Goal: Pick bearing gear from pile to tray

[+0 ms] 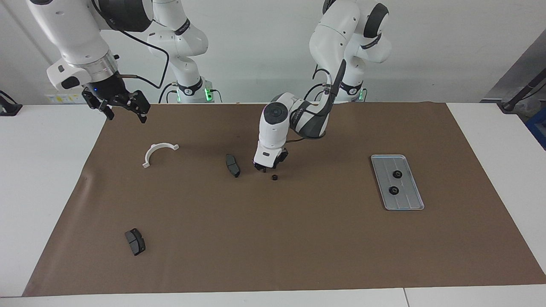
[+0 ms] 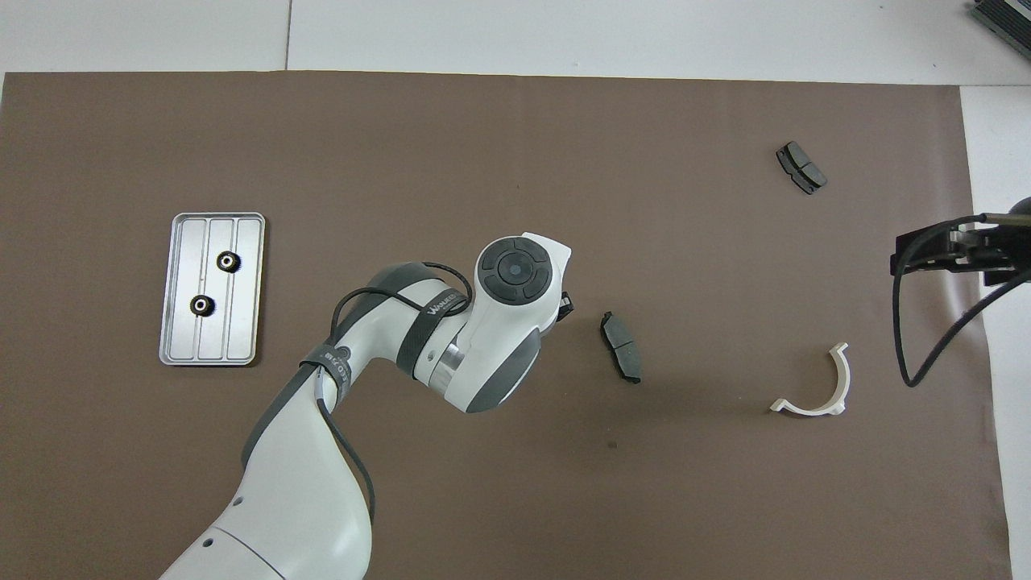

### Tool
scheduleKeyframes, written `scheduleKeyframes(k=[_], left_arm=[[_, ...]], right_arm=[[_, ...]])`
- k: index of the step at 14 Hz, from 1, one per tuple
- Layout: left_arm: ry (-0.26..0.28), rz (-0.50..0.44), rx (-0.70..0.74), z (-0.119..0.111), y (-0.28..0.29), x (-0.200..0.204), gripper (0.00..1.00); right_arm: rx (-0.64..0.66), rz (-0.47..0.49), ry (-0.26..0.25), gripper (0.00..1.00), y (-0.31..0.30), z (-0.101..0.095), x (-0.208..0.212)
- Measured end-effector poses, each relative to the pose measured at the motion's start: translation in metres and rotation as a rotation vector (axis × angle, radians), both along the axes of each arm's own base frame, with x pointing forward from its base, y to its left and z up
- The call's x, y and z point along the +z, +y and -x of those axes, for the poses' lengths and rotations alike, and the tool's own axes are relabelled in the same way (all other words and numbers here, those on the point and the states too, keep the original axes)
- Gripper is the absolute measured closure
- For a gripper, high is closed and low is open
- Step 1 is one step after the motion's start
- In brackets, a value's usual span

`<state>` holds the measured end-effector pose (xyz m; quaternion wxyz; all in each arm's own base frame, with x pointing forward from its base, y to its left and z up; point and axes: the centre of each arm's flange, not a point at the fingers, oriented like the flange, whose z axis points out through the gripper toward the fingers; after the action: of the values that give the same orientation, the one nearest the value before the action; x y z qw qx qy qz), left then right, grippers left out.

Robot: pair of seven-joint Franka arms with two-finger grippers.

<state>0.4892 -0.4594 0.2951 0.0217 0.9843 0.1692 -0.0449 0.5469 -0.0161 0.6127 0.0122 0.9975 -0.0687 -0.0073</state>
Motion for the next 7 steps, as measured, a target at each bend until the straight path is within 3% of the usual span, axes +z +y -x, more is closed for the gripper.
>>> scheduleKeyframes(k=[7], left_arm=[[-0.016,0.000,0.030,-0.0107,0.0093,0.0001,0.56]], right_arm=[[0.000,0.000,0.000,0.00,0.0000,0.0000,0.0000]])
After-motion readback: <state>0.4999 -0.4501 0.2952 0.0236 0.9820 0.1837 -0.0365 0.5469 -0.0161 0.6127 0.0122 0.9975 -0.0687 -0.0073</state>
